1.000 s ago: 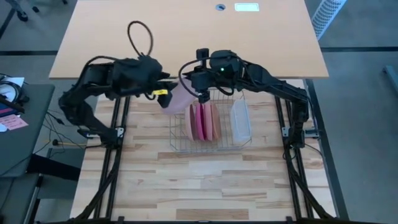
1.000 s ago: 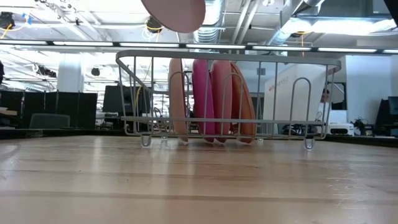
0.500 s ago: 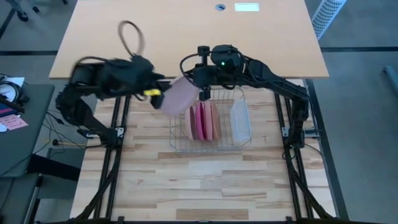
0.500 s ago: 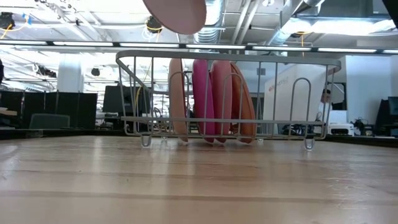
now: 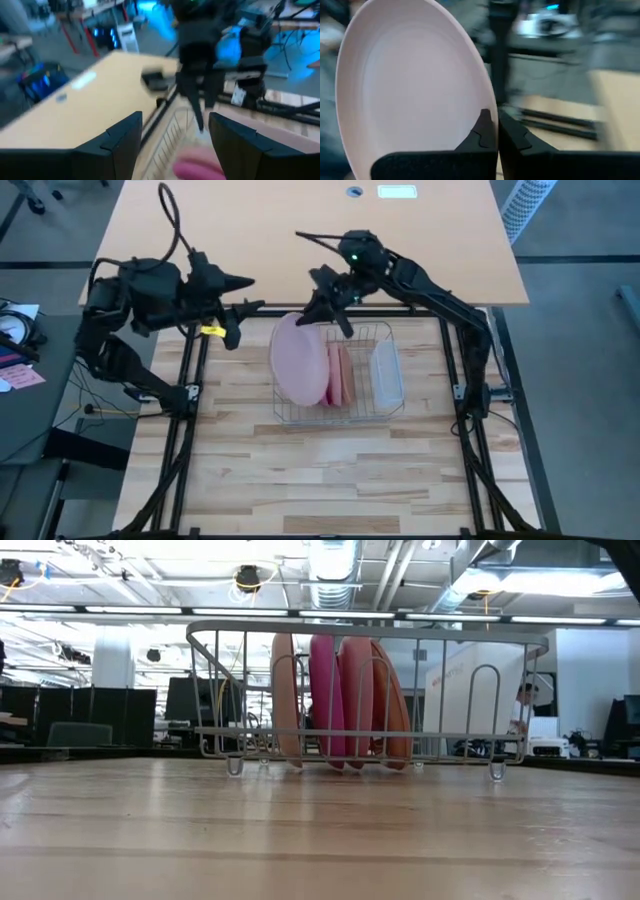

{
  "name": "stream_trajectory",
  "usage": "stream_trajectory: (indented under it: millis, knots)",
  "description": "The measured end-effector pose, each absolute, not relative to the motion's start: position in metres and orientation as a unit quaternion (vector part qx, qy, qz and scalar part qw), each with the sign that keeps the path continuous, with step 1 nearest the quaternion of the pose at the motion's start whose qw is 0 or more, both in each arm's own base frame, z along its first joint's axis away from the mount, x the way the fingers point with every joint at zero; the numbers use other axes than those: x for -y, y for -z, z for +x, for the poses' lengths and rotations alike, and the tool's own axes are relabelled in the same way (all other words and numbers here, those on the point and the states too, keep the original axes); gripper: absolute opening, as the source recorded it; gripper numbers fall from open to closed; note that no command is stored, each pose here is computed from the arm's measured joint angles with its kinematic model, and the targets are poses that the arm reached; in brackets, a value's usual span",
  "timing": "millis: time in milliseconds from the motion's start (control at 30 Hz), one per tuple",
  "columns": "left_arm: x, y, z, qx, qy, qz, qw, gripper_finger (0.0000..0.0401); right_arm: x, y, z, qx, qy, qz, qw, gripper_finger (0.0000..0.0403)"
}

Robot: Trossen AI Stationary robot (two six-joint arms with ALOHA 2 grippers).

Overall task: Sort dishes
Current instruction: Put the beige plate in the dish rack

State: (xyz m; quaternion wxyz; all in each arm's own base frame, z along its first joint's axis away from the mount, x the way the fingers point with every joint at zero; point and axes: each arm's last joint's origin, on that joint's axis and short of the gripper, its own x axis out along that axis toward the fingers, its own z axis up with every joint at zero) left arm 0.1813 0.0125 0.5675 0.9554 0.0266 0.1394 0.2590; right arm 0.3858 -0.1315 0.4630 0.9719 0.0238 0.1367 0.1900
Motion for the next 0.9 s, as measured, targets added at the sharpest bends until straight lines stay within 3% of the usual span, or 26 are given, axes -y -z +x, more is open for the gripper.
stream_trajectory:
  millis: [200, 333, 733, 900]
  knots:
    - [-0.013, -0.576, 0.186, -0.100, -0.230, 0.046, 0.967, 0.0224, 0.145, -0.447, 0.395, -0.157, -0.313, 0.183, 0.918, 0.0002]
    - [-0.012, -0.579, 0.187, -0.086, -0.178, 0.042, 0.979, 0.0224, 0.145, -0.440, 0.399, -0.177, -0.346, 0.235, 0.891, 0.0002]
    - [-0.009, -0.578, 0.188, -0.085, -0.146, -0.003, 0.986, 0.0180, 0.142, -0.442, 0.401, -0.179, -0.328, 0.244, 0.895, 0.0002]
    - [-0.010, -0.578, 0.188, -0.069, -0.155, -0.104, 0.980, 0.0174, 0.145, -0.441, 0.403, -0.181, -0.255, 0.236, 0.920, 0.0002]
